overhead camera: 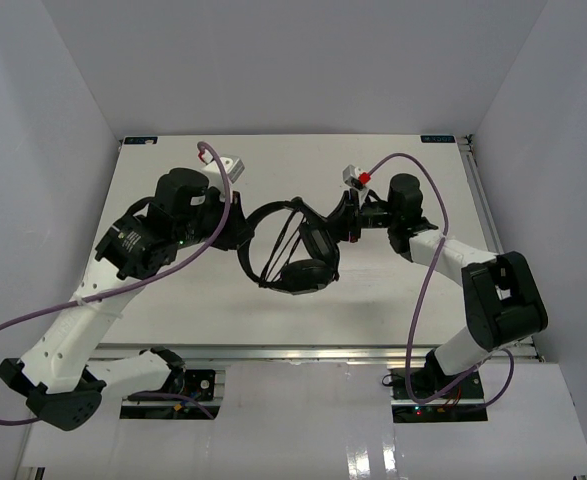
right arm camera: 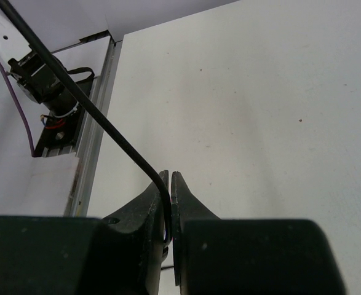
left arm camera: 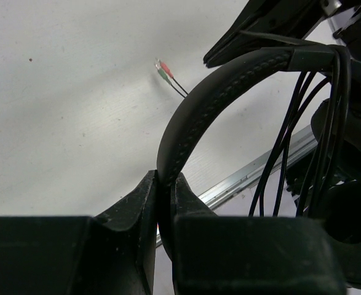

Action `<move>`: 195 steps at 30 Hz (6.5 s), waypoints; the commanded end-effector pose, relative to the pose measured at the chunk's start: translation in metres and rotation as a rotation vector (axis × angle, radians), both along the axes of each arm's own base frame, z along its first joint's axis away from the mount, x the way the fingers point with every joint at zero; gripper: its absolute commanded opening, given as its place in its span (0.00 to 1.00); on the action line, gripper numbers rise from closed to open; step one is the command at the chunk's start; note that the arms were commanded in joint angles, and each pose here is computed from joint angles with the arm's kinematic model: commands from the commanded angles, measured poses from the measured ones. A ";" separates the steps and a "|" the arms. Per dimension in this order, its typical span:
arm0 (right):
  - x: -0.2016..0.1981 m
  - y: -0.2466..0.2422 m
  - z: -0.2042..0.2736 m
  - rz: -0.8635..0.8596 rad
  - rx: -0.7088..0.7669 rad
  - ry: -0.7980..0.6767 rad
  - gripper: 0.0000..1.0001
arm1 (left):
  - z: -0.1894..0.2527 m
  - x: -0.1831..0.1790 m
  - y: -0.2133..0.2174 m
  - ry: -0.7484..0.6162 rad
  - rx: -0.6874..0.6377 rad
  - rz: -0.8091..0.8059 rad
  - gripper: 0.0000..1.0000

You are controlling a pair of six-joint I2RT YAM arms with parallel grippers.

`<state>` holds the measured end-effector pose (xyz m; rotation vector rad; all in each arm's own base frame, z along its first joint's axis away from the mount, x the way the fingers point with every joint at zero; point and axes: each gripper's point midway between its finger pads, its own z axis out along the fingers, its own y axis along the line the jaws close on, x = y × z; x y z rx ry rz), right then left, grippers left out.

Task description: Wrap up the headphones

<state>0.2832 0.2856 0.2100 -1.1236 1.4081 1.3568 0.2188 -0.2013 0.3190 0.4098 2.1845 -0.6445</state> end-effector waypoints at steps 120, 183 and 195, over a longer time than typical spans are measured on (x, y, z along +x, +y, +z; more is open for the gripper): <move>0.003 -0.003 0.032 -0.001 -1.157 -1.413 0.08 | -0.188 0.038 -0.055 0.373 0.052 0.062 0.00; -0.006 -0.037 0.007 0.168 -1.122 -1.185 0.88 | -0.214 0.018 -0.057 0.528 0.133 -0.024 0.00; 0.010 -0.044 0.022 0.067 -1.024 -1.029 0.87 | -0.225 0.028 -0.054 0.550 0.159 -0.012 0.00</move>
